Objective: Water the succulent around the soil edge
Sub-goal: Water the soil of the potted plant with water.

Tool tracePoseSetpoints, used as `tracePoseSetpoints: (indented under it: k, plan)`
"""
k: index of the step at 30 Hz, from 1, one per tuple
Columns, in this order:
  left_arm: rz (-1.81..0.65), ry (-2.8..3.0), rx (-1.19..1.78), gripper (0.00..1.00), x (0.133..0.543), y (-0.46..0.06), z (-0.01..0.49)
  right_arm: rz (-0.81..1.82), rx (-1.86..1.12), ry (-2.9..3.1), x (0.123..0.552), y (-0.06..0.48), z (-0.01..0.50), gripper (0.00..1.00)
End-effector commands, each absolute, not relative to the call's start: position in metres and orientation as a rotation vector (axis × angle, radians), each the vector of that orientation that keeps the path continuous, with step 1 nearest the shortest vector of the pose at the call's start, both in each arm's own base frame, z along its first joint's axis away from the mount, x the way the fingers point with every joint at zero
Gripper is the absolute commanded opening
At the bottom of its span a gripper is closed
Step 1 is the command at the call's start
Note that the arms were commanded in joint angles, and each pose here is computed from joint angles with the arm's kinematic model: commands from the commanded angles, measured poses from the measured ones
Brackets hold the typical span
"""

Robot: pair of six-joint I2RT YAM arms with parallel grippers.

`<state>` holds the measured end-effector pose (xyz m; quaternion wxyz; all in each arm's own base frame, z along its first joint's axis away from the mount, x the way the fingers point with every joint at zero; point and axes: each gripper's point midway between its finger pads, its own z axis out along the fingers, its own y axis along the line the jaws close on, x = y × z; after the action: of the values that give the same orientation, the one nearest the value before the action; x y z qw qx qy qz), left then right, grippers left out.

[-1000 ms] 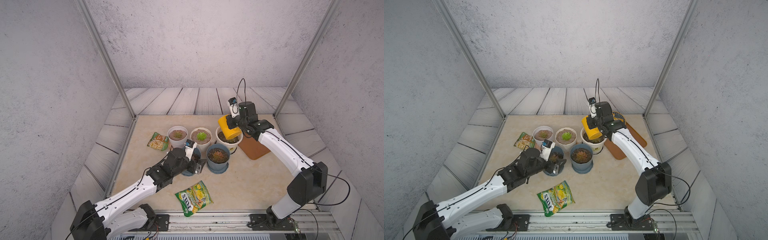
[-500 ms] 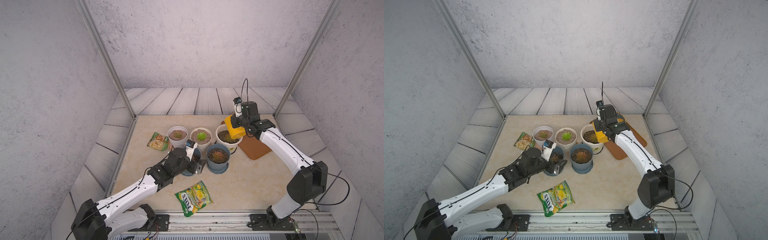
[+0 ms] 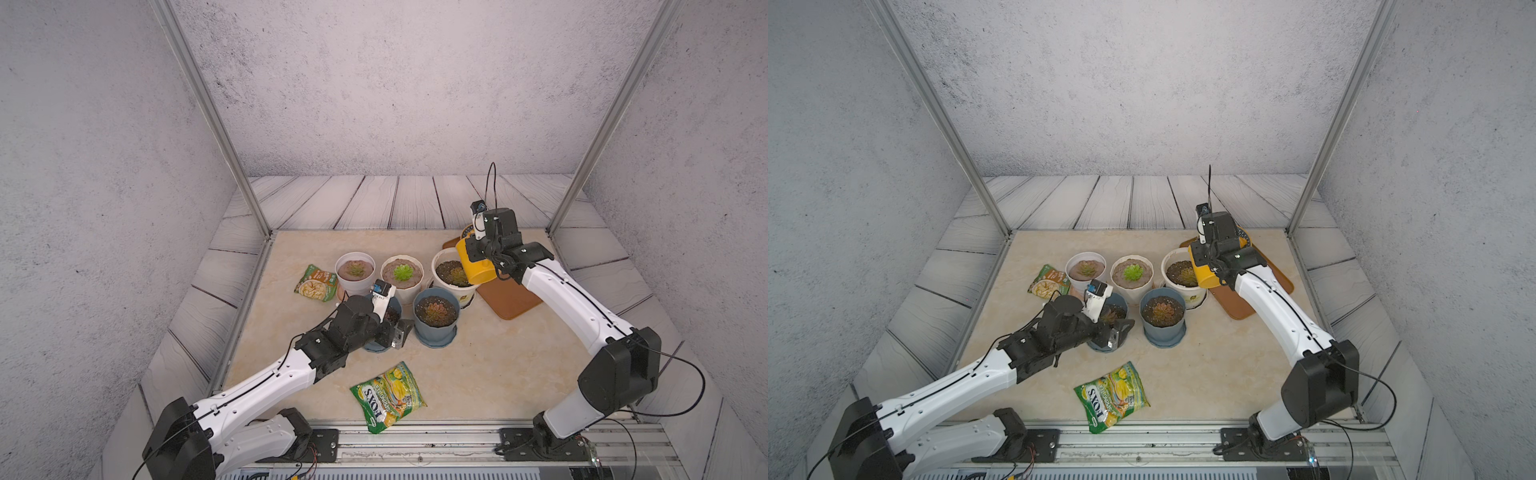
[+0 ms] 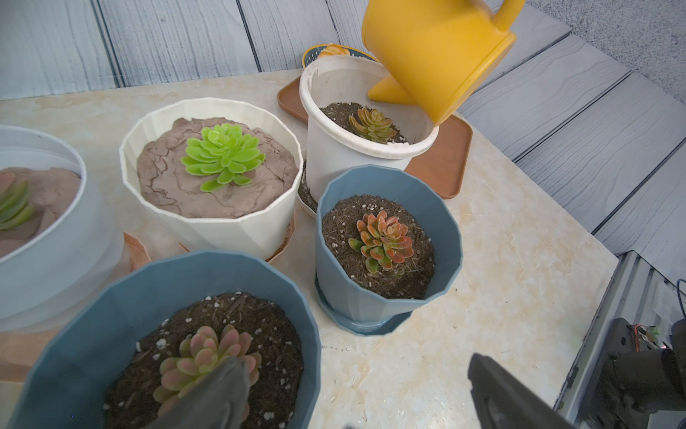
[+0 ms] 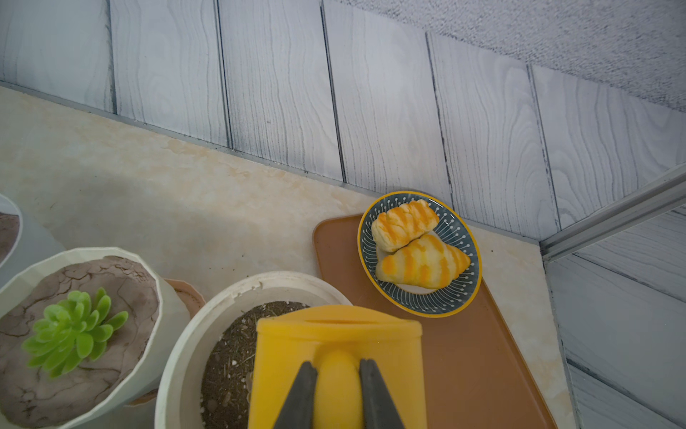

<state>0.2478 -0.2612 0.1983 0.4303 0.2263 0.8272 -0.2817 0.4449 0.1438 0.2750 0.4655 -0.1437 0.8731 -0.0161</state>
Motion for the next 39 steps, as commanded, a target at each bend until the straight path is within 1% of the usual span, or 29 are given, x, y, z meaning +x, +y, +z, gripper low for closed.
tracePoseSetpoints:
  k: [1, 22, 29, 39]
  plan:
    - [-0.724, 2.034, 0.549, 0.98, 0.252, -0.265, 0.21, -0.078, -0.309, 2.096, 0.43, 0.126, 0.301, 0.0]
    - [-0.726, 2.02, 0.529, 0.98, 0.251, -0.261, 0.214, 0.052, -0.268, 2.172, 0.372, 0.118, 0.294, 0.0]
    - [-0.736, 2.019, 0.525, 0.98, 0.251, -0.262, 0.215, 0.083, -0.263, 2.163, 0.353, 0.114, 0.301, 0.0]
    - [-0.733, 2.015, 0.521, 0.98, 0.251, -0.261, 0.215, 0.216, -0.298, 2.185, 0.337, 0.128, 0.305, 0.0]
